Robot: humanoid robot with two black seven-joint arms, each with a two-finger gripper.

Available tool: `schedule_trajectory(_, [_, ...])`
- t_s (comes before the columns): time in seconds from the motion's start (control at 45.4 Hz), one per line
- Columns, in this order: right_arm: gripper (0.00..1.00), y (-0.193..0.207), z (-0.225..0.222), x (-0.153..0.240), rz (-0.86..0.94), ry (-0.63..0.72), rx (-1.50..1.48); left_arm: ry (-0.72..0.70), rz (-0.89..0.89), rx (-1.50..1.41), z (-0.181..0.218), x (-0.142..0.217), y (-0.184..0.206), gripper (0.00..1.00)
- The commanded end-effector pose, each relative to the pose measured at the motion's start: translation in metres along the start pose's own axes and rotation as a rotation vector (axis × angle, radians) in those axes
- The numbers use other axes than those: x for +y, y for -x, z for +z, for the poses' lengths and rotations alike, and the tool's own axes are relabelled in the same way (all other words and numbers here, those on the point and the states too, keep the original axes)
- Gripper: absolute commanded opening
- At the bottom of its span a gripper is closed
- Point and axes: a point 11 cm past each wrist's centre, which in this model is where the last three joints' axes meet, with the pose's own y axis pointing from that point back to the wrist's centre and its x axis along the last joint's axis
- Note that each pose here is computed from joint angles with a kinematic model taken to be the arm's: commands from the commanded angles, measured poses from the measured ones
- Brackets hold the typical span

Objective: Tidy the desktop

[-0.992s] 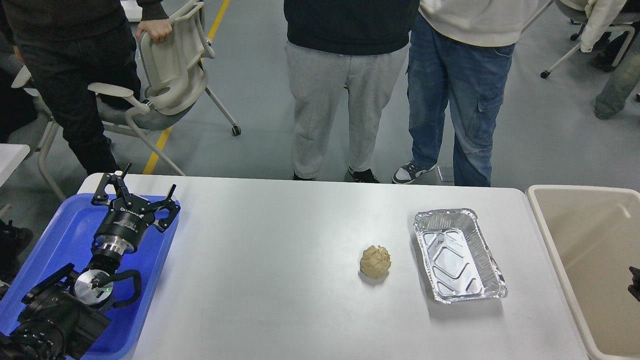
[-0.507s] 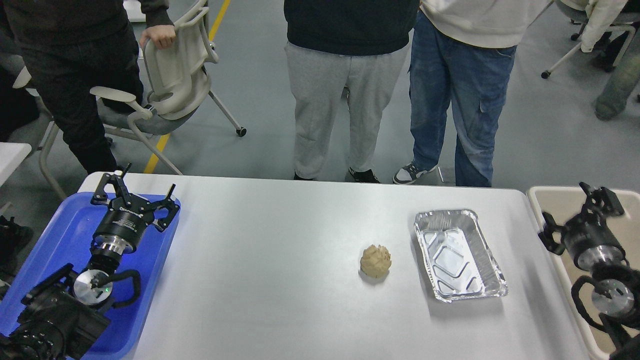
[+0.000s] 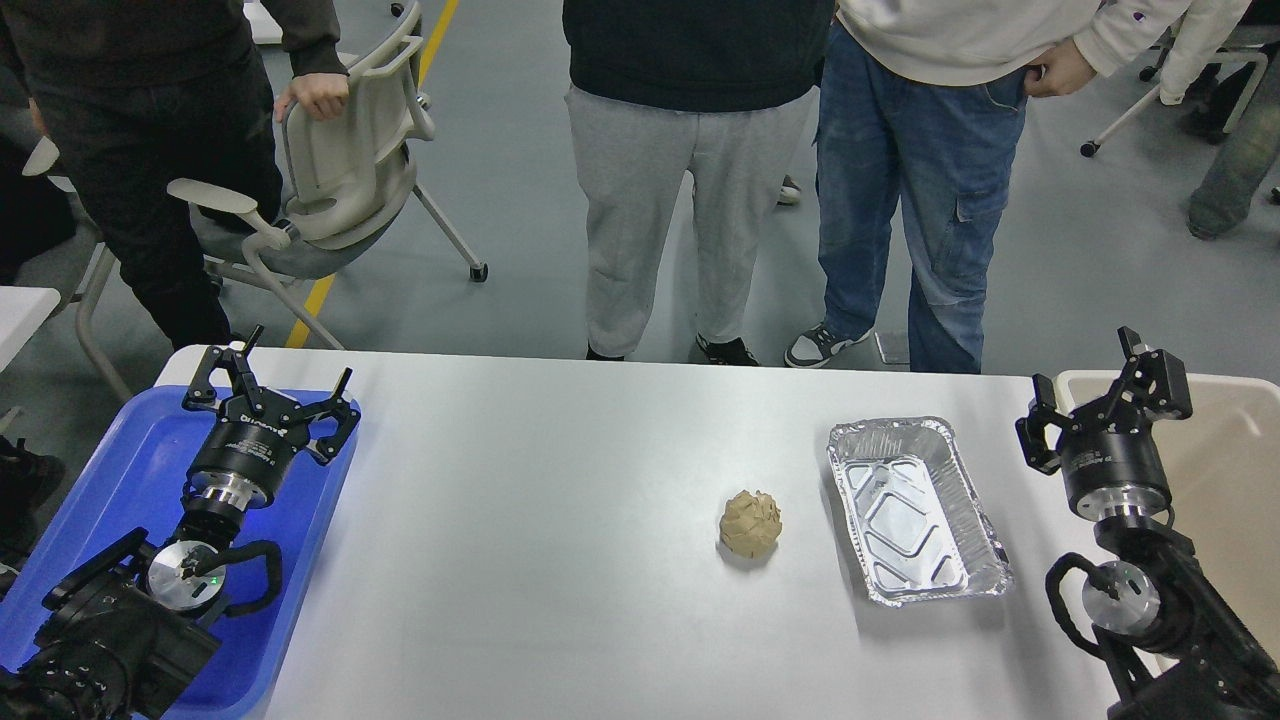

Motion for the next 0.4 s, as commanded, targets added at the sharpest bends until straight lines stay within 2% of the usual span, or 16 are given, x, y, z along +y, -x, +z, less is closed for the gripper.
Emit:
schedule_trajectory(0.0, [1.0,0.012,0.002,0.004,-0.041,-0.041,0.021,0.0,0.0,0.0,0.0,0.0,0.0,1.0])
schedule_trajectory(0.375, [1.0,0.029,0.016,0.008,-0.091,-0.001,0.036,0.001,-0.001,-0.001,0.001,0.0,0.0,1.0])
